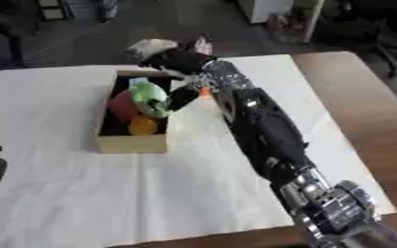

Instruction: Pick up objects on the table and place them in the box.

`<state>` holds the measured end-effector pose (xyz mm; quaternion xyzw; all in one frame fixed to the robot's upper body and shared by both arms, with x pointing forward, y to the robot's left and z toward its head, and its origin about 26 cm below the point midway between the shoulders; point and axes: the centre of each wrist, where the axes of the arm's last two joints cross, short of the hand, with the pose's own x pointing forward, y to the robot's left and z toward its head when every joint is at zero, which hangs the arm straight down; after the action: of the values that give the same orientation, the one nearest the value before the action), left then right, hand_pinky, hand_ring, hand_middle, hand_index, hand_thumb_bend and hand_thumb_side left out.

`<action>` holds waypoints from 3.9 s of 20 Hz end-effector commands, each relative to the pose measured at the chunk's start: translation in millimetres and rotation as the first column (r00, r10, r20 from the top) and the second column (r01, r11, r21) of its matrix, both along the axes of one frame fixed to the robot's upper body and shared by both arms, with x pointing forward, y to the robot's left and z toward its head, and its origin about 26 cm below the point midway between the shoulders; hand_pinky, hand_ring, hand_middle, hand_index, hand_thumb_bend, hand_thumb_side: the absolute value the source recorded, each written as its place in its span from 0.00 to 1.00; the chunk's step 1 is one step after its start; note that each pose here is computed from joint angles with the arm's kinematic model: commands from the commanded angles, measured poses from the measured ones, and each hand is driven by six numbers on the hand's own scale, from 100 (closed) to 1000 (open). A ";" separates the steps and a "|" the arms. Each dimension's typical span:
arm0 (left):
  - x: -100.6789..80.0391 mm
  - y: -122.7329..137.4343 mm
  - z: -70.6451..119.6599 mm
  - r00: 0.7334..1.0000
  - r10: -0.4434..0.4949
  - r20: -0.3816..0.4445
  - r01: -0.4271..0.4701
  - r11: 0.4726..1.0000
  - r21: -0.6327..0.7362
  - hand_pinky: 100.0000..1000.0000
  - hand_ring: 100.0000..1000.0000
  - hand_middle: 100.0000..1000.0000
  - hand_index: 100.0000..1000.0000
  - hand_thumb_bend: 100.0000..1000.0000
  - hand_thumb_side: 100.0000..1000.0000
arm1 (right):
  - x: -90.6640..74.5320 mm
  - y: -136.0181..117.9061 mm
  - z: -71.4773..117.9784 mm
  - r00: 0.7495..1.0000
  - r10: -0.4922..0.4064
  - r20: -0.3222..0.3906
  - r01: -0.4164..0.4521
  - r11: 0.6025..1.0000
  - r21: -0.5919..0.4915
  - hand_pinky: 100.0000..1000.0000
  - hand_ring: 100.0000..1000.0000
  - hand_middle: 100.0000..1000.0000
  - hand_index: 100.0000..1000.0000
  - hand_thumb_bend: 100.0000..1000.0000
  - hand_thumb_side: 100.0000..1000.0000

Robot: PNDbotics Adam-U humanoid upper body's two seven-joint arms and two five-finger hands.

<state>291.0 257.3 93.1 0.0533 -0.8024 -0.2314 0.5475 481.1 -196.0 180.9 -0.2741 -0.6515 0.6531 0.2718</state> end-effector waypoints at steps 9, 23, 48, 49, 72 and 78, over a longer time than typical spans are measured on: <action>0.0 6.6 3.7 1.000 0.021 0.013 -0.021 0.999 0.025 0.66 0.54 0.58 0.75 0.33 0.36 | 1.0 -97.4 5.3 0.930 -0.322 -0.177 0.314 0.947 -0.074 0.87 0.86 0.92 1.00 0.16 0.38; -0.7 7.1 3.0 1.000 0.026 0.012 -0.026 0.999 0.021 0.67 0.54 0.57 0.75 0.32 0.36 | -5.0 -134.5 -51.2 0.768 -0.525 -0.367 0.459 0.851 -0.255 0.85 0.85 0.88 0.98 0.14 0.45; -1.1 6.4 1.5 1.000 0.023 0.007 -0.023 1.000 0.012 0.67 0.54 0.57 0.75 0.30 0.37 | -5.4 -119.0 -42.1 0.842 -0.520 -0.143 0.524 0.852 -0.012 0.44 0.34 0.20 0.36 0.00 0.00; -1.2 6.6 1.6 1.000 0.024 0.008 -0.024 1.000 0.012 0.67 0.54 0.57 0.75 0.30 0.37 | -4.6 -114.6 -32.7 0.860 -0.499 -0.110 0.505 0.863 0.028 0.45 0.34 0.20 0.36 0.00 0.00; -0.9 2.4 1.2 1.000 0.006 0.004 -0.006 1.000 0.002 0.67 0.54 0.57 0.75 0.30 0.37 | -20.4 75.1 21.7 0.962 0.273 0.021 -0.273 0.956 0.109 0.54 0.40 0.23 0.39 0.00 0.00; -0.9 1.3 1.1 1.000 0.001 0.004 -0.001 1.000 0.000 0.67 0.54 0.57 0.75 0.30 0.37 | -17.2 82.3 -13.9 0.964 0.244 -0.105 -0.242 0.970 0.037 0.56 0.41 0.24 0.40 0.00 0.00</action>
<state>289.4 259.4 89.0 0.0568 -0.7979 -0.2301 0.5543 461.7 -115.6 160.4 -0.1454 -0.6771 0.6830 0.2323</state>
